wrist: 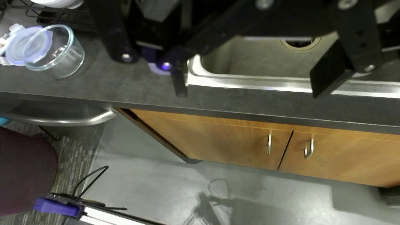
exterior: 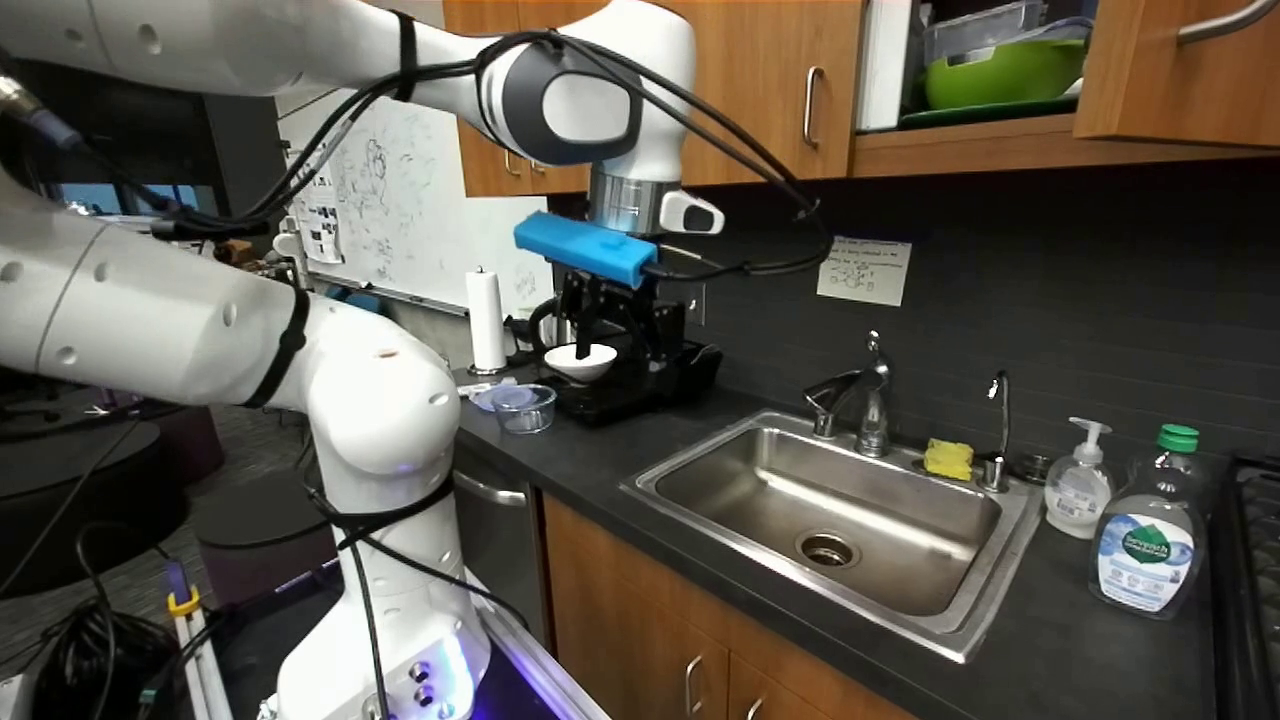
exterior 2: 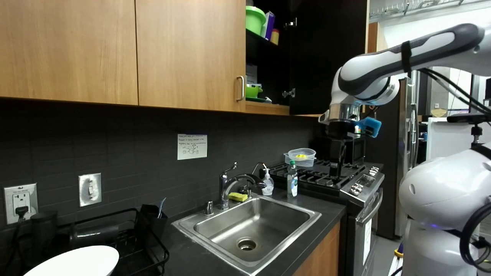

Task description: Close the cupboard completely

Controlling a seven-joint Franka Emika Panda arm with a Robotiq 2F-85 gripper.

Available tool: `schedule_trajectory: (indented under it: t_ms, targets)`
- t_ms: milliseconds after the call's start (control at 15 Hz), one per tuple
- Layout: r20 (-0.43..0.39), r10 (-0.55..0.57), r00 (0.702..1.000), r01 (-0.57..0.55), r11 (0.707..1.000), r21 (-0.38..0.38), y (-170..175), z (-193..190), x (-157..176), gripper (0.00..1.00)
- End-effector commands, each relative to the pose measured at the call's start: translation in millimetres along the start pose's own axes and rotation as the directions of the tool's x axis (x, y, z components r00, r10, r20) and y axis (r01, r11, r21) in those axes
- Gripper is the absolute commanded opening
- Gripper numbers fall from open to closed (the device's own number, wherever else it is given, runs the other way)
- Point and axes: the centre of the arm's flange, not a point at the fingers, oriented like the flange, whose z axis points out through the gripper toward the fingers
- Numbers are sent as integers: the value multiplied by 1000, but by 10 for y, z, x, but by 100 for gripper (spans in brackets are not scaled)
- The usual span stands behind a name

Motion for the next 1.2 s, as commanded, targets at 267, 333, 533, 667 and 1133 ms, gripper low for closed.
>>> schedule_trajectory:
  t_ms: [267,333,533,667,1133]
  targets:
    - [-216,6,976,-20,998,-61,-438,-505,-313,100]
    - [-238,5,971,-22,997,-68,-478,-563,-340,100]
    - [-281,23,959,-36,998,-43,-473,-706,-350,100]
    - [-277,27,960,-30,1000,-7,-400,-837,-286,100]
    - [-365,62,929,-76,997,-25,-328,-1570,-306,100]
